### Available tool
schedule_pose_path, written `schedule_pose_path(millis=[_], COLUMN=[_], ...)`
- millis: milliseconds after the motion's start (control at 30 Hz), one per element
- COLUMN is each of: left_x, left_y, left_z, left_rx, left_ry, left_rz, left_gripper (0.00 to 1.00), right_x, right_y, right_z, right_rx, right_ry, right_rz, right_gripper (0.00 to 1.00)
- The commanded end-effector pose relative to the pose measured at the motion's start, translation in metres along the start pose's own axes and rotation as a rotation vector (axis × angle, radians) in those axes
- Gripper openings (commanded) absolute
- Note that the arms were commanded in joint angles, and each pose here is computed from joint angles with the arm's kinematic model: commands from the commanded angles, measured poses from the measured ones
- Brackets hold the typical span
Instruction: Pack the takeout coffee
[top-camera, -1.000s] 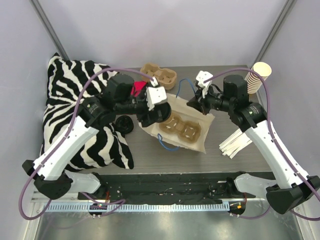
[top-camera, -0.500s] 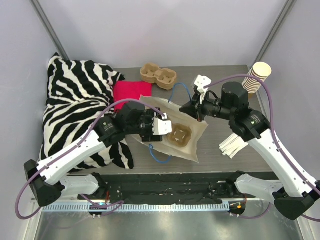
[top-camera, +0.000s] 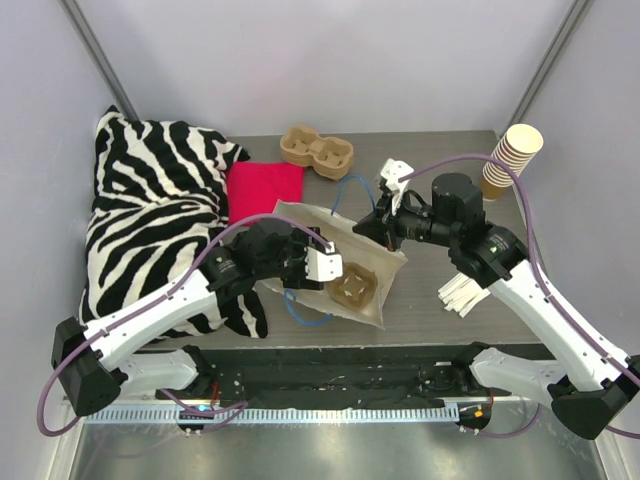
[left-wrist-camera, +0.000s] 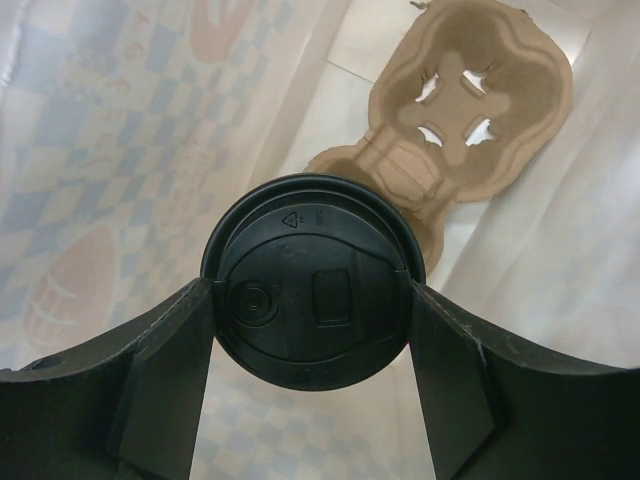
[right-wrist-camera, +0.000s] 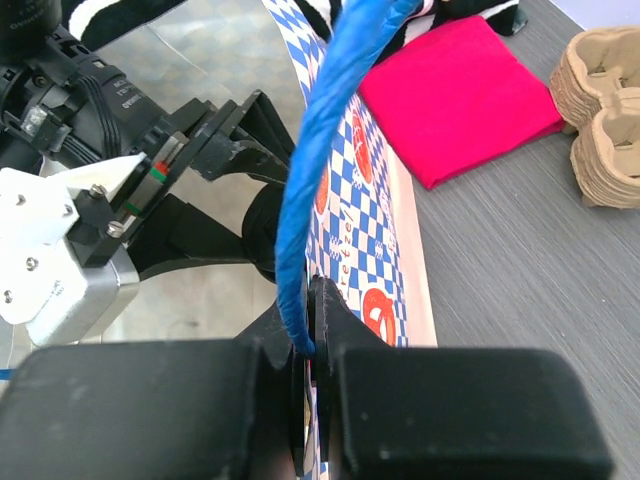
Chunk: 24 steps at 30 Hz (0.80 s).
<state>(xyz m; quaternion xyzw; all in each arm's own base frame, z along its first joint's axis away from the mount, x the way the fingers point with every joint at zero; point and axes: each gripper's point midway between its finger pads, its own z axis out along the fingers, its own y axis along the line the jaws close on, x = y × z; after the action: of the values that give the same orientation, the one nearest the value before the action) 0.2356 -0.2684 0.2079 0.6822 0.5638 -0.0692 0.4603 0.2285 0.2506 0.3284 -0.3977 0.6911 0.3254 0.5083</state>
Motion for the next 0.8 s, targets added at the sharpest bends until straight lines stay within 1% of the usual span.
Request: schedule_pose_path(millis=[0,67,233,500,767], left_x=[-0.014,-0.008,0.001,0.008,-0.004], left_y=[0.008,0.001,0.002,-0.012,-0.018], left_z=[-0.012,-0.009,0.003,0.014,0.007], left_rx=[-0.056,-0.038,-0.062,-0.016,0.012], left_ry=[-0.068,-0.058,-0.038,-0.032,-0.101], left_rz=[0.021,0.002,-0.017,-0.043,-0.008], left_gripper=[0.02,0.02,0.01,0.0,0.0], right_x=[-0.026,-0.025,-0.018,-0.018,-0.015], right_y=[0.001,0.003,0.008,0.009,0.006], right_z=[-0.007,-0.007,-0.005,-0.006,-0.002], right_rx=[0.031,0.025,0.011,0.008,0.017], right_ry=[-0.117,-0.118,-0.118,-0.122,-0.116], right_rz=[-0.04,-0.04,-0.028,-0.029,-0.024], right_gripper=[0.01,0.01,0.01,0.01,0.01])
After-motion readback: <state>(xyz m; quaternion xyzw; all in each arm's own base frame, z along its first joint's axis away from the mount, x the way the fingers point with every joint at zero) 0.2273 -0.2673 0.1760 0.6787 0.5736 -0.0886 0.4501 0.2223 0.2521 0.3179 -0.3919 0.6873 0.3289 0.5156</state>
